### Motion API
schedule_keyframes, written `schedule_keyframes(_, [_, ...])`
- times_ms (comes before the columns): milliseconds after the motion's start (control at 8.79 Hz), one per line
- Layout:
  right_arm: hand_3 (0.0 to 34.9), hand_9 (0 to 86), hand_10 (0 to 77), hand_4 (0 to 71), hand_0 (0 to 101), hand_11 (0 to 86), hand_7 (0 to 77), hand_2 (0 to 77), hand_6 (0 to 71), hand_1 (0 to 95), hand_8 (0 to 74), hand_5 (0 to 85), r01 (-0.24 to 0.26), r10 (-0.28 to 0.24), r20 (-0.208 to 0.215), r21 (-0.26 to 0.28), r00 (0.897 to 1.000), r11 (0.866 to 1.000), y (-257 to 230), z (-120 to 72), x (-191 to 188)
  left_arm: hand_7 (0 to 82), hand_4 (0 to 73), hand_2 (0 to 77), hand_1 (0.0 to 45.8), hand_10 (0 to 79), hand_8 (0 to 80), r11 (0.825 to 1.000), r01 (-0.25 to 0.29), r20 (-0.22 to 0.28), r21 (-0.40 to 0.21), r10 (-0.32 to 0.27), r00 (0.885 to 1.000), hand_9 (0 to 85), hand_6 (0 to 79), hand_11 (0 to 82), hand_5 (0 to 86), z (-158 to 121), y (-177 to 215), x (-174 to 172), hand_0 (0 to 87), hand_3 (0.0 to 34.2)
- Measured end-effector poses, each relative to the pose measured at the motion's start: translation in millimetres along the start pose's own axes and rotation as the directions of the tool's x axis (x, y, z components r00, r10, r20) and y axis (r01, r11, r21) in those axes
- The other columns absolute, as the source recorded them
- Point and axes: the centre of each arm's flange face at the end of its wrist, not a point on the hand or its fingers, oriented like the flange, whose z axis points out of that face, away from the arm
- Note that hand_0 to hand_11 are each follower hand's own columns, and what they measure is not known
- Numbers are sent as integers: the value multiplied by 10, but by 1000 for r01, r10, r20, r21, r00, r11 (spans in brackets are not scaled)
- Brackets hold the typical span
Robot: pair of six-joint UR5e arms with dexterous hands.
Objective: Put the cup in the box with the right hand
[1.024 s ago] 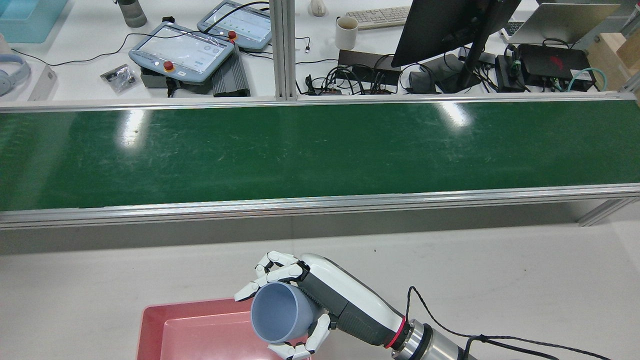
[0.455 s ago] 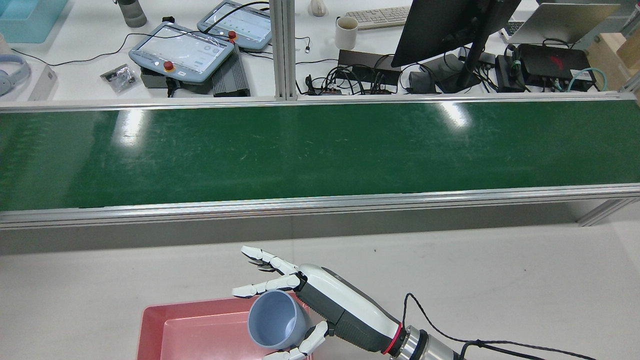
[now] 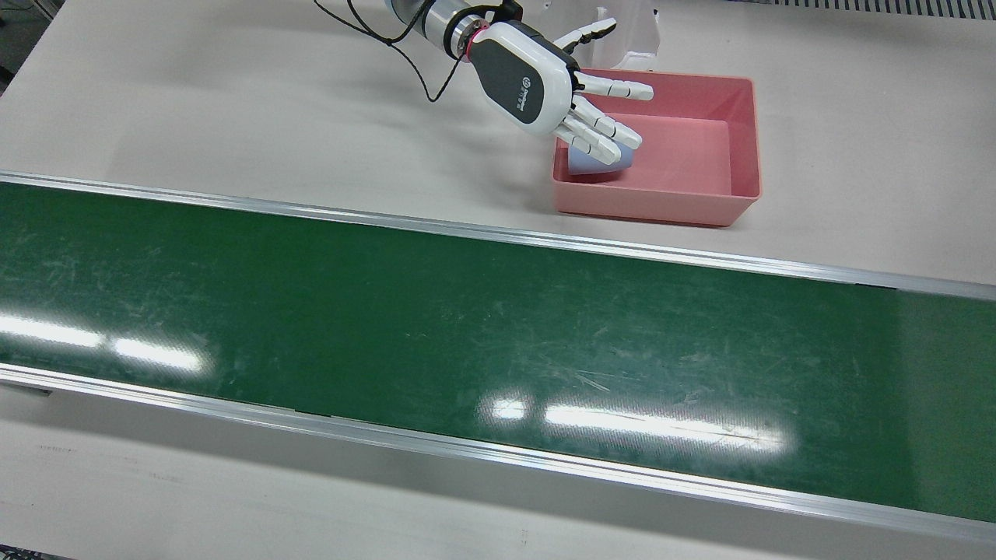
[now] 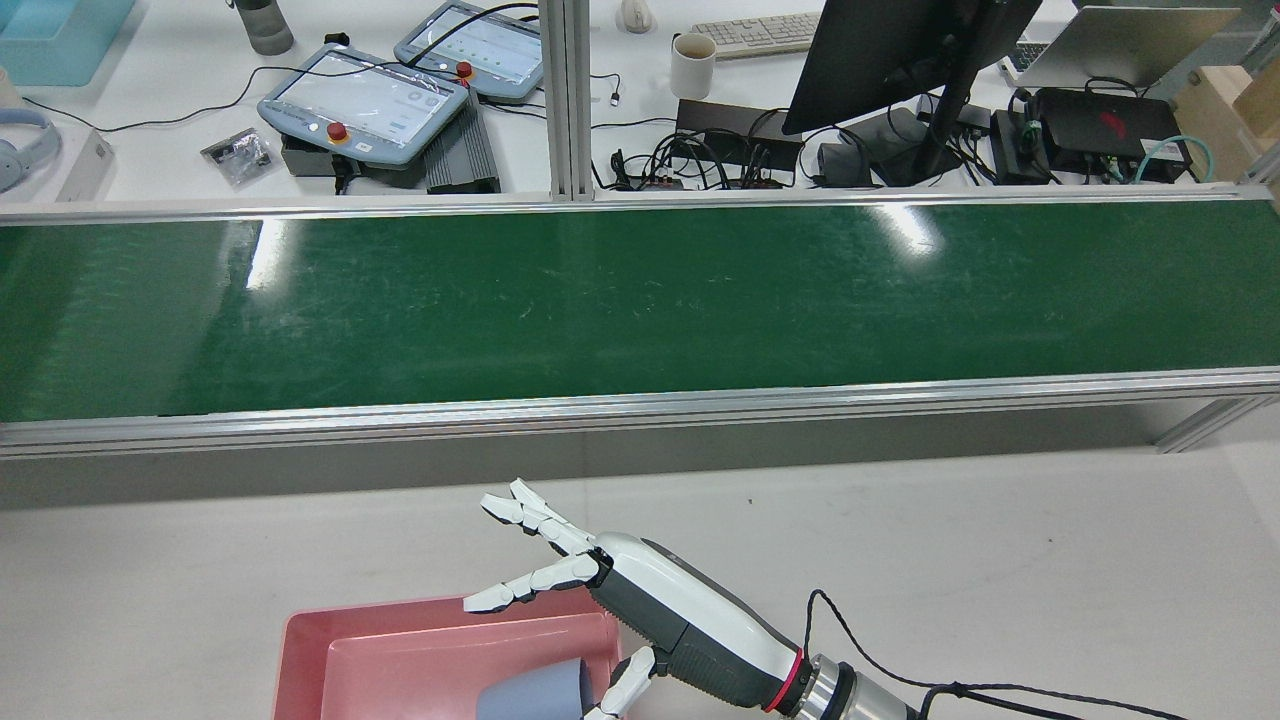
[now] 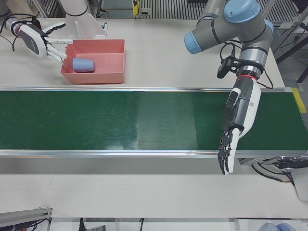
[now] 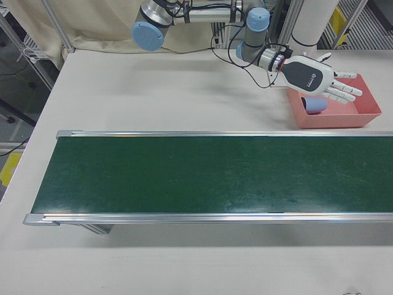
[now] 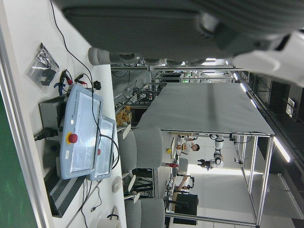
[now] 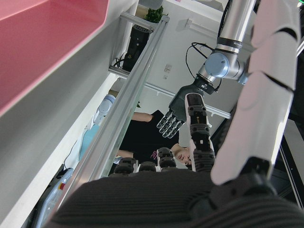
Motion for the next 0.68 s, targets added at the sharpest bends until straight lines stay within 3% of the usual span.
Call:
schedule_keyframes(228, [0,5,27,202,517,65,98,87,38,147,0,55,41,-43,87,33,995,999,-294,-6,-643,0,0,5,5,0,0,1000,0,0,-1,0,1000,0,0,0,0,0,3,-1,0,0])
schedule_keyframes(341, [0,11,49,104,516,82,213,93,60,169,0,55,70,-80,136,72,988,995,-582,-43,-1038,0,0,5,5,0,0,1000,0,0,-1,0,1000,0,0,0,0,0,5,-1,0,0])
schedule_keyframes(455, [0,82,44,98,518,98,333,120,87,164,0,60,92,-114,172,131,978,987,-974,-151,-1417,0,0,5,5,0,0,1000,0,0,-1,0,1000,0,0,0,0,0,6,0,0,0])
schedule_keyframes(569, [0,180,147,175,517,213,464,136,158,158,98,82,104,-144,192,206,971,973,-1415,-317,-1742,0,0,0,5,0,0,1000,0,0,-1,0,1000,0,0,0,0,0,6,0,0,0])
schedule_keyframes(683, [0,305,120,158,516,218,605,125,142,147,158,76,93,-155,201,288,967,953,-1908,-504,-1987,0,0,5,5,0,0,1000,0,0,-1,0,1000,0,0,0,0,0,6,0,0,0])
